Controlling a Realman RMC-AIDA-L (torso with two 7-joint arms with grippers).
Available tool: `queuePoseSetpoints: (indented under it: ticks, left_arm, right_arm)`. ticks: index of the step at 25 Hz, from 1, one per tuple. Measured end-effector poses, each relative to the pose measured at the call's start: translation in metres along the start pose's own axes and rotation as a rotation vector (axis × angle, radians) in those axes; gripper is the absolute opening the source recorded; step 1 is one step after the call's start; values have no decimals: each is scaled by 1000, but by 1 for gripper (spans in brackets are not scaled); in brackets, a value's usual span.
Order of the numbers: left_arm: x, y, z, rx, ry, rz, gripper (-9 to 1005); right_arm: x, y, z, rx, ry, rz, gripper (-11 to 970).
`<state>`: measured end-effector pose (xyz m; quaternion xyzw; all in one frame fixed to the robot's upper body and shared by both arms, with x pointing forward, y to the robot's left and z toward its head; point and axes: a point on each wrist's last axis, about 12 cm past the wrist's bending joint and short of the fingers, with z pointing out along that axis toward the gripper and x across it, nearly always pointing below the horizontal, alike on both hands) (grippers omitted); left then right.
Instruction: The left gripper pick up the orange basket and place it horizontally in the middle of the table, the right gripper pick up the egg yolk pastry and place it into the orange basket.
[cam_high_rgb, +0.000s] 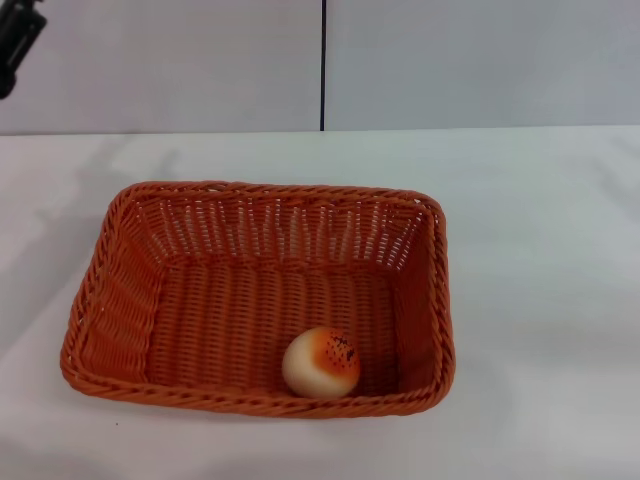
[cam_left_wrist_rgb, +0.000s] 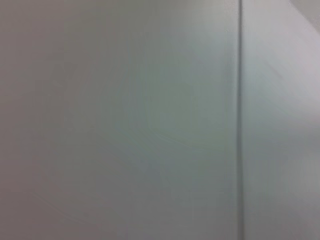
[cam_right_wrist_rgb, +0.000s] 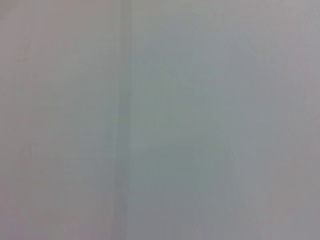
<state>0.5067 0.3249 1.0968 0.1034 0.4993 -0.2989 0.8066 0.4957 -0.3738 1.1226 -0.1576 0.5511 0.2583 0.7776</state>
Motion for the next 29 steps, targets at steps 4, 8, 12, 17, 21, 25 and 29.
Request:
queuePoseSetpoints:
  ticks: [4,8,12,17,21,25,29]
  left_arm:
    - [3,1,-9,-118,-50,91,712]
    - [7,1,-17,-229,-77,165,712]
    - [9,1,-23,-308,-88,233,712]
    - [12,1,-33,-402,-76,307,712]
    - [16,0,-38,-447,-48,328,712]
    - [19,-2,-41,-464,-34,345,712]
    - [19,-2,-41,-467,-34,345,712]
  right_arm:
    - [12,-2,-39,258,-83,-123,526]
    - [18,-2,-51,364,-106,-164,526]
    - [24,0,-67,546,-164,-217,525]
    - [26,1,-77,703,-221,-253,525]
    - [26,-1,-82,749,-228,-254,525]
    - [27,-3,-84,775,-219,-246,524]
    - [29,-3,-85,798,-221,-233,524]
